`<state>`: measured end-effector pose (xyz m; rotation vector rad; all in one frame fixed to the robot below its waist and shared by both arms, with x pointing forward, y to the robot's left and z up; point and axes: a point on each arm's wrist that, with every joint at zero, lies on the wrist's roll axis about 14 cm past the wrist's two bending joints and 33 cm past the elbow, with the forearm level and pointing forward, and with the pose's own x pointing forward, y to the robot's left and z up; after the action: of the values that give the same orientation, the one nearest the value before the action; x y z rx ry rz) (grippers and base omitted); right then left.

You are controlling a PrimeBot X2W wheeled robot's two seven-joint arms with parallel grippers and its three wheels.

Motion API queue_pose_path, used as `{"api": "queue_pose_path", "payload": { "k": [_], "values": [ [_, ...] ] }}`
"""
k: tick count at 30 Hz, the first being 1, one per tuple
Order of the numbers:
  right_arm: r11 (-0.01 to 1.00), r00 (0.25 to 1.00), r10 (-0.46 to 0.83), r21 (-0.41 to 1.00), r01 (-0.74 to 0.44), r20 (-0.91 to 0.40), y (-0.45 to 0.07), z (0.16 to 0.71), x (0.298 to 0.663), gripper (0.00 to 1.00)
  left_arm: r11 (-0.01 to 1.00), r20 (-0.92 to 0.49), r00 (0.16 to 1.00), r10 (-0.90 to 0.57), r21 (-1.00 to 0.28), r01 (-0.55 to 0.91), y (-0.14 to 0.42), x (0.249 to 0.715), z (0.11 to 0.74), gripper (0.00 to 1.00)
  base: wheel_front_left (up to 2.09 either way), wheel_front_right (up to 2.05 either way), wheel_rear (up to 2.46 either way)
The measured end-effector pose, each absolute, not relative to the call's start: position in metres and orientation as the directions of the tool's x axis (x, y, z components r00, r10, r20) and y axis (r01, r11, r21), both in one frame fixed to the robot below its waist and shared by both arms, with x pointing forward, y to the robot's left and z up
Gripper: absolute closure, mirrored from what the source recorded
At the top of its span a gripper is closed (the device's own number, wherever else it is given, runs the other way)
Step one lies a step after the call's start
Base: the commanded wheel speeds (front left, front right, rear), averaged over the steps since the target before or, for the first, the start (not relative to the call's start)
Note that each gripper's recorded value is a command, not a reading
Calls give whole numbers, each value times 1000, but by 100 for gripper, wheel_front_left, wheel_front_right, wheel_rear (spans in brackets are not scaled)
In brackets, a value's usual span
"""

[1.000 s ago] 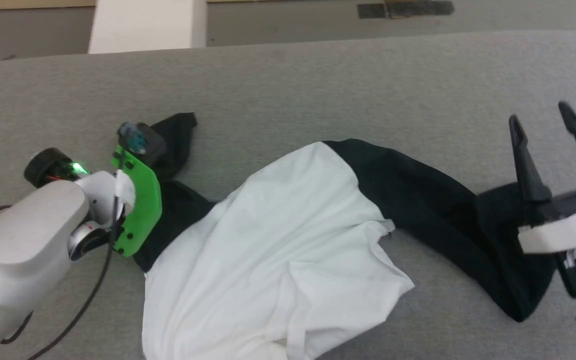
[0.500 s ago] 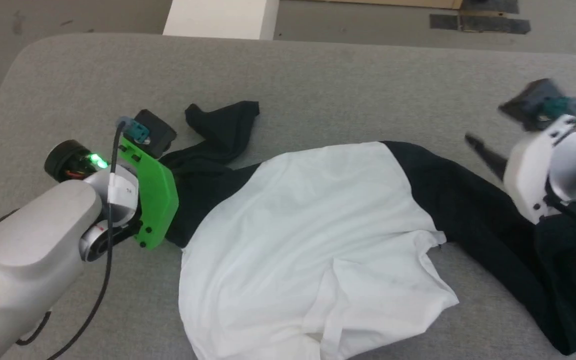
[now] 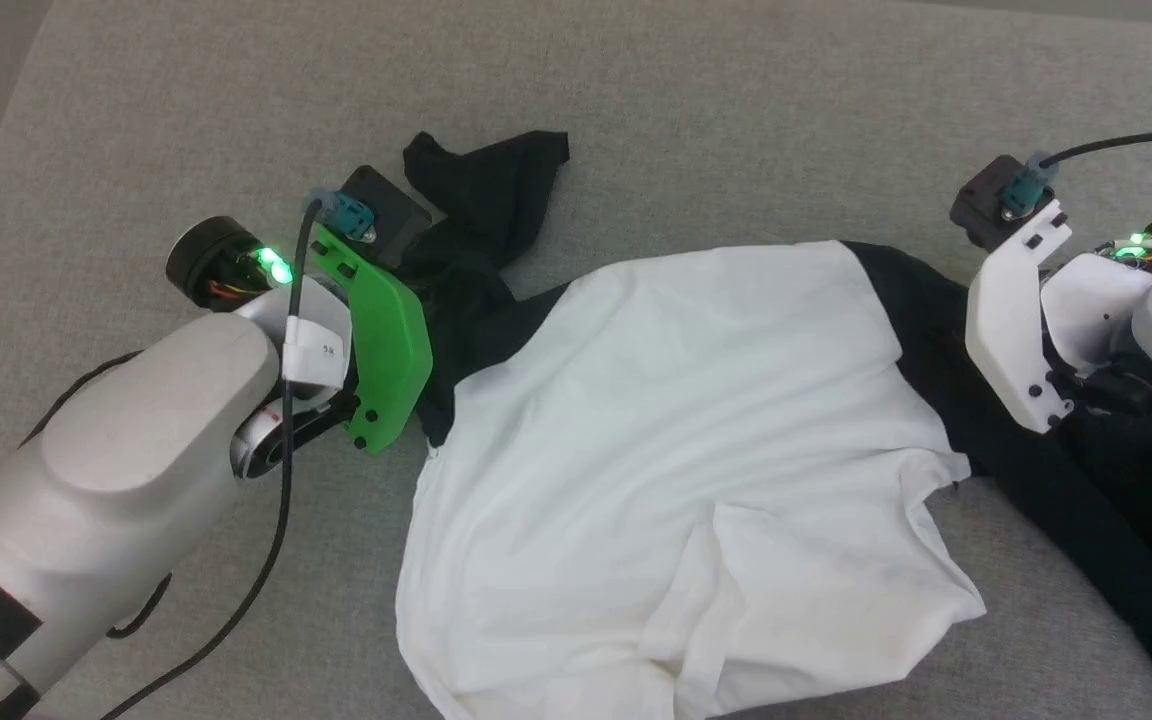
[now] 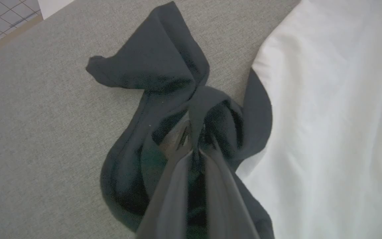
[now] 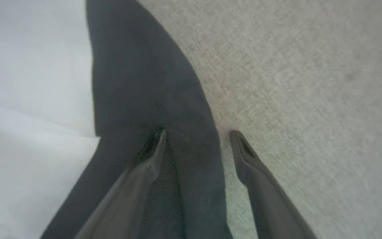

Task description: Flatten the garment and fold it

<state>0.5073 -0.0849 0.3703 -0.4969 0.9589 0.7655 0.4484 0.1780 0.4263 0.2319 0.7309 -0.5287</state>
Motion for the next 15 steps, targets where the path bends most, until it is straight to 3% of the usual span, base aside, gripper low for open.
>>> {"api": "queue_pose_path", "payload": {
  "k": [3, 4, 5, 6, 11, 15],
  "values": [
    [616, 319, 355, -36, -787, -879, -78, 361, 508, 0, 853, -699, 616, -364, 15, 521, 184, 450, 417, 100, 0, 0, 0],
    [612, 310, 359, -29, -790, -880, -76, 359, 508, 22, 856, -703, 614, -358, 15, 516, 187, 450, 415, 100, 0, 0, 0],
    [610, 309, 368, -23, -792, -877, -75, 360, 509, 78, 860, -706, 614, -352, 16, 511, 189, 450, 413, 100, 0, 0, 0],
    [608, 319, 383, -23, -794, -867, -73, 361, 510, 100, 864, -704, 619, -348, 16, 504, 191, 451, 412, 100, 0, 0, 0],
    [595, 393, 480, -38, -803, -785, -58, 374, 512, 100, 889, -708, 627, -325, -4, 457, 204, 444, 406, 100, 0, 0, 0],
    [558, 488, 565, -127, -820, -666, -53, 406, 514, 100, 897, -640, 693, -333, 11, 441, 208, 449, 426, 100, 0, 0, 0]
  ]
}}
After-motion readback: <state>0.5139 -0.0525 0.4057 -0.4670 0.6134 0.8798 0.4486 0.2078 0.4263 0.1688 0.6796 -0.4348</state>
